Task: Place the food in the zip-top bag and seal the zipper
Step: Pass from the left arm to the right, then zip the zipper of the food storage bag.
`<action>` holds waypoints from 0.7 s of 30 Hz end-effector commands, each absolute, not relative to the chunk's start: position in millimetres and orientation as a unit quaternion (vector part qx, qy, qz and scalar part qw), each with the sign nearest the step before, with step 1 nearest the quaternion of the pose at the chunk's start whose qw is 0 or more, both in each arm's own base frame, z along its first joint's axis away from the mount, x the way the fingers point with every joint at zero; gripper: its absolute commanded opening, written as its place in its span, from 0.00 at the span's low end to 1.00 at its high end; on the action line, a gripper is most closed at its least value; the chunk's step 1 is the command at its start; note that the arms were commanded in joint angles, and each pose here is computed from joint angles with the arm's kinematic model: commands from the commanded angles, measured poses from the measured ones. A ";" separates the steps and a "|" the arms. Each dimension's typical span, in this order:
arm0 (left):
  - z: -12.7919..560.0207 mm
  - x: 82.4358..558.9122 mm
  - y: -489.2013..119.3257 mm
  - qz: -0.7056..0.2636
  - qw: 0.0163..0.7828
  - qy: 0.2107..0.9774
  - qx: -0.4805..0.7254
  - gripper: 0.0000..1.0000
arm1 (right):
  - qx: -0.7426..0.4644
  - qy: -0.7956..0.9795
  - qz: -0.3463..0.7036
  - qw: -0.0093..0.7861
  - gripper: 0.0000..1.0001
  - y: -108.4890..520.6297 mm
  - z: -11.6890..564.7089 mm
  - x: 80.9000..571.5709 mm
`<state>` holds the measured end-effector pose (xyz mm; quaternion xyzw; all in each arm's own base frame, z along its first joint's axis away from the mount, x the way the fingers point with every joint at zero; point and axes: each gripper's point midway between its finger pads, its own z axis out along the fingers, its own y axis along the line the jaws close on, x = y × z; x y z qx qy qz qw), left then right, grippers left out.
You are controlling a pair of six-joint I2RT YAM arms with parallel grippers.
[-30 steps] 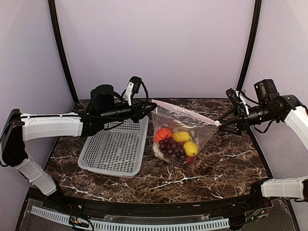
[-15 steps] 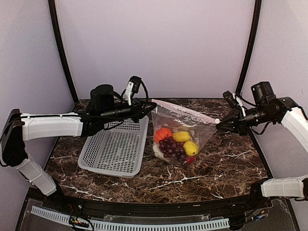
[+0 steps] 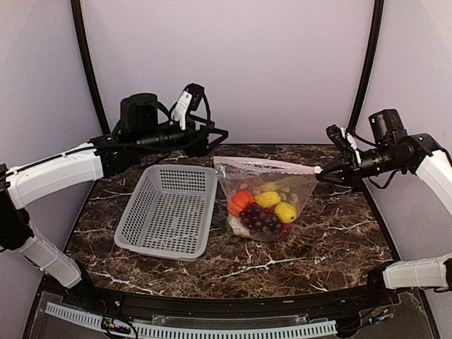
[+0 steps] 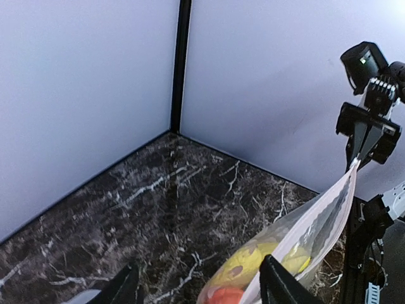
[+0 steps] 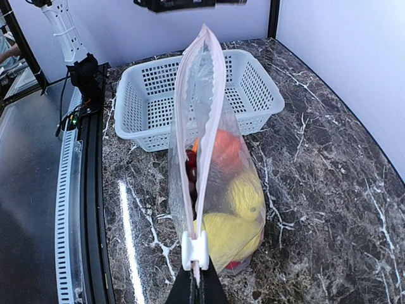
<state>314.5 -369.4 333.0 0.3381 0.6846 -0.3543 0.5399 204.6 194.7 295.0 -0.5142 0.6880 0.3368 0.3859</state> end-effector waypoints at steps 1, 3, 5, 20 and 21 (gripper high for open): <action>420.6 287.9 -369.0 -0.332 0.581 0.627 0.398 0.67 | -0.536 0.672 0.327 0.393 0.00 197.9 303.6 203.6; 425.4 279.9 -396.5 -0.364 0.556 0.616 0.424 0.67 | -0.538 0.669 0.330 0.393 0.00 200.5 305.2 203.3; 422.6 269.2 -428.6 -0.394 0.526 0.605 0.450 0.68 | -0.540 0.666 0.333 0.393 0.00 202.6 308.4 202.4; 385.9 232.1 -535.2 -0.470 0.417 0.578 0.520 0.65 | -0.550 0.665 0.334 0.380 0.00 208.4 312.3 194.9; 383.9 232.0 -536.3 -0.468 0.418 0.579 0.522 0.65 | -0.550 0.665 0.335 0.379 0.00 208.8 312.1 194.7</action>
